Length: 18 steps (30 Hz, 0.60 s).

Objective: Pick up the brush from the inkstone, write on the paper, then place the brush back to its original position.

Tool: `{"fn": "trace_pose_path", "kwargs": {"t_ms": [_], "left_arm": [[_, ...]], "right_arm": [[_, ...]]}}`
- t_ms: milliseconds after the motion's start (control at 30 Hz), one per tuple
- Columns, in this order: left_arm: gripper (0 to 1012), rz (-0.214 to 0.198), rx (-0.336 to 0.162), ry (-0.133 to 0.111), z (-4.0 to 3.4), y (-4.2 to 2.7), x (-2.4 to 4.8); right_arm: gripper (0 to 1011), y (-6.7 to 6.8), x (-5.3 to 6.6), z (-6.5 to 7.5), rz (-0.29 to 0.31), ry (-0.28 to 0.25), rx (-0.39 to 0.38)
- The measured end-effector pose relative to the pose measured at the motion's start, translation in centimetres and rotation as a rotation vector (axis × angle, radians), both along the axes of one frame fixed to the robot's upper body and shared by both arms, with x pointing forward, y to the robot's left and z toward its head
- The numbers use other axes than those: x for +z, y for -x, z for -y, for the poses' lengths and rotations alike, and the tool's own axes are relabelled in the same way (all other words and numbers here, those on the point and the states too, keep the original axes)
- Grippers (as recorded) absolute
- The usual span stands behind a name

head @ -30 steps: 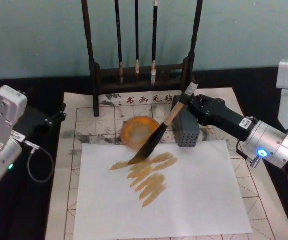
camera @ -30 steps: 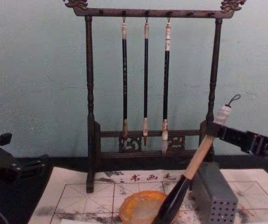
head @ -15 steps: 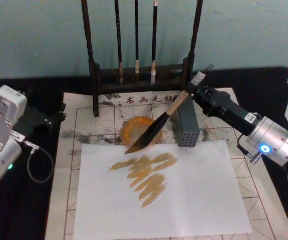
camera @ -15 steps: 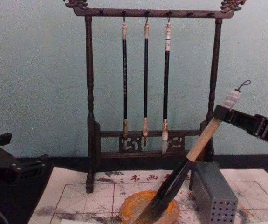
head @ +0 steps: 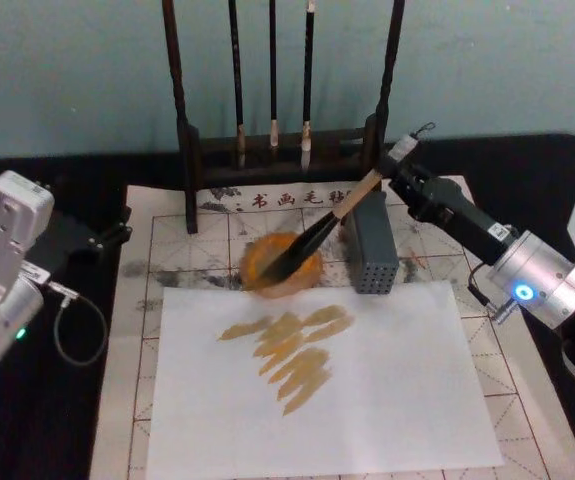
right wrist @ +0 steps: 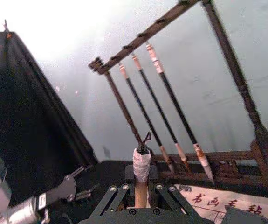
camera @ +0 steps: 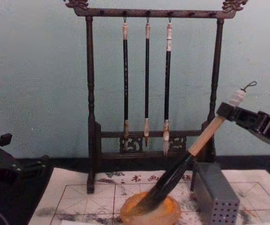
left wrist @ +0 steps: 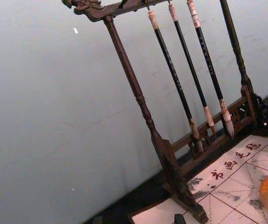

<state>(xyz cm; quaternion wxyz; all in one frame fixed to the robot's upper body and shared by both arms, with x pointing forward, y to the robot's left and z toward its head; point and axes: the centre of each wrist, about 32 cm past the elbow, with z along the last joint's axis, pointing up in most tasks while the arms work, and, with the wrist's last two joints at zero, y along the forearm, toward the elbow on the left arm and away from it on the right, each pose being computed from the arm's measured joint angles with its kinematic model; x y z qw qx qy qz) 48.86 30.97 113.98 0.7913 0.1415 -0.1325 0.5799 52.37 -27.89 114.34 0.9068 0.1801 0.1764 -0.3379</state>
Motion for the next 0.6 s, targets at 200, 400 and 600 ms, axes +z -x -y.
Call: {"fn": "trace_pose_path", "kwargs": {"t_ms": [200, 400, 600], "left_arm": [[1001, 0.000, 0.000, 0.000, 0.00, 0.00, 0.00], [1001, 0.000, 0.000, 0.000, 0.00, 0.00, 0.00], [1001, 0.000, 0.000, 0.000, 0.00, 0.00, 0.00]], "right_arm": [[174, -0.6, -1.0, -0.1, -0.047, -0.066, -0.036], [174, -1.1, -1.8, -0.2, -0.081, -0.095, -0.064], [174, -1.6, -2.7, -0.3, -0.109, -0.109, -0.088]]}}
